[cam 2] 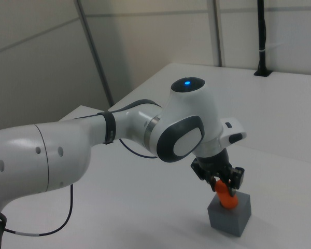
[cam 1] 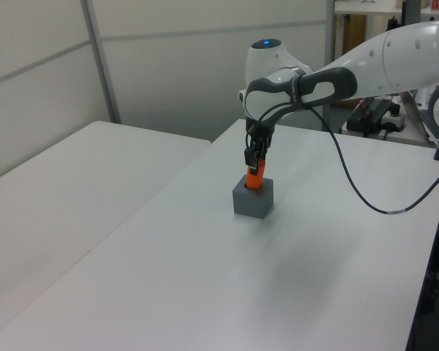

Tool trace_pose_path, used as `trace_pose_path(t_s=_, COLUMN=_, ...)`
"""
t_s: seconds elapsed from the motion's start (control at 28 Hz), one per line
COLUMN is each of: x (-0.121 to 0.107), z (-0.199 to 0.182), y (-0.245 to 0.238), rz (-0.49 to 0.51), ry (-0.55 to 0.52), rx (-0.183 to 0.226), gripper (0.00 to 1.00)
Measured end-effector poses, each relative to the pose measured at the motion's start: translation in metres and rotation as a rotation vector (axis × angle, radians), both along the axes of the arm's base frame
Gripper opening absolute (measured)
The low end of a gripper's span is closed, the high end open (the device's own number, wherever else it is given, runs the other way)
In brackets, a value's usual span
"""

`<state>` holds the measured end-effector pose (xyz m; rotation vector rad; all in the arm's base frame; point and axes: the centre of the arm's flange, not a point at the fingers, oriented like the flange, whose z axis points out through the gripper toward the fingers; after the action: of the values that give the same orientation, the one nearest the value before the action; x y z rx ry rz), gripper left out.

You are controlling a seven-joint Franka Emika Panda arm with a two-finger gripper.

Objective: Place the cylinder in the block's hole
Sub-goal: 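Lower the cylinder into the hole of the grey block, then open the gripper and raise it away from the block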

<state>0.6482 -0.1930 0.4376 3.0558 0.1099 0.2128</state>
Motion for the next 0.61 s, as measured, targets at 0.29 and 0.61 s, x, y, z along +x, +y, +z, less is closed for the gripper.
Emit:
trace_pose_path(t_s=0.29, x=0.0018, z=-0.0103, y=0.003, rz=0.014, ry=0.019, rx=-0.01, gripper=0.52)
trace_pose_path(t_s=0.61, x=0.0037, z=-0.0021, y=0.0072, rz=0.02, ry=0.016, rx=-0.012, gripper=0.73)
